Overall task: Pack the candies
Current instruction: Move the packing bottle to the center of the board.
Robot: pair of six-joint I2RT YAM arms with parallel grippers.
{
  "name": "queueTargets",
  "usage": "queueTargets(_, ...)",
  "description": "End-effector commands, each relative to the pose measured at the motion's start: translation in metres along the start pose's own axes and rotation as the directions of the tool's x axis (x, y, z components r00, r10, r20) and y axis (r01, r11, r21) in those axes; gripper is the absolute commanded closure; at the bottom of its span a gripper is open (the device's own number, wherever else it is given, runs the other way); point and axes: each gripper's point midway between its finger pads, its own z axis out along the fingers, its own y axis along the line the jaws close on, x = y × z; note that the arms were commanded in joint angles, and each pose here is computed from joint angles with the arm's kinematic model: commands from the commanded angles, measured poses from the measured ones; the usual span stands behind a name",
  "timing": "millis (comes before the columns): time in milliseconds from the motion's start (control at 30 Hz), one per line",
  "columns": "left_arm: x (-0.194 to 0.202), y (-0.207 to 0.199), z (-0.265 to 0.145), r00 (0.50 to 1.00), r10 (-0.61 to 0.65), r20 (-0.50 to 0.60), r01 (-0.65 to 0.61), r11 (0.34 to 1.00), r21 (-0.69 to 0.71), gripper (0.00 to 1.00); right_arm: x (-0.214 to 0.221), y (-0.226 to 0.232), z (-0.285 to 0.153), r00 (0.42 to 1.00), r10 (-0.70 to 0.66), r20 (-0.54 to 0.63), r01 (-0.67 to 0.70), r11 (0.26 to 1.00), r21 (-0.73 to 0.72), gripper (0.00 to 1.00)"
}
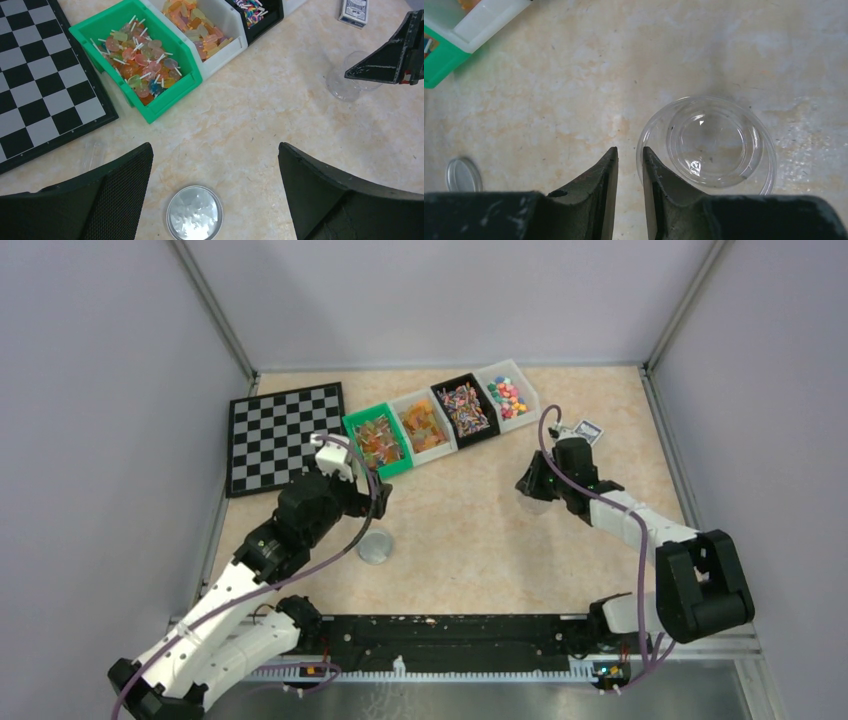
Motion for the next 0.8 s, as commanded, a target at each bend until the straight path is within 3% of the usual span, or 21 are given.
queueTargets(0,-0.001,0.004,0.005,1.0,-0.013,0.003,0.013,0.999,-0.037,0.01,-0.018,0.033,-0.001,0.998,0.021,0.052,-0.015,0.994,-0.108,0.76)
queueTargets(100,0.003,0.007,0.008,1.0,-0.017,-0.01,0.016,0.998,-0.055,0.01,-0.018,0.043,-0.004,0.999,0.022,0.04,-0.017,0.991,-0.136,0.72)
queueTargets(267,0.009,0.03,0.013,0.998,-0.062,0.002,0.062,0.979,-0.192,0.01,-0.021,0.047,-0.018,1.0,0.018,0.02,-0.015,0.992,-0.126,0.53)
queueTargets(433,0.014,0.058,0.017,0.982,-0.181,-0.052,0.144,0.9,-0.41,0.01,-0.03,0.062,-0.043,0.998,-0.022,0.058,0.033,0.98,-0.194,0.32)
queueTargets(533,0.029,0.075,0.028,0.945,-0.305,-0.119,0.216,0.854,-0.473,0.01,-0.034,0.07,-0.058,0.996,-0.035,0.087,0.055,0.972,-0.229,0.22)
queueTargets(633,0.047,0.107,0.034,0.841,-0.531,-0.097,0.406,0.741,-0.535,0.02,-0.039,0.075,-0.075,0.991,-0.054,0.126,0.084,0.964,-0.251,0.18)
queueTargets(767,0.062,0.152,0.021,0.721,-0.689,0.073,0.561,0.519,-0.645,0.04,-0.044,0.081,-0.094,0.984,-0.07,0.166,0.115,0.954,-0.276,0.18)
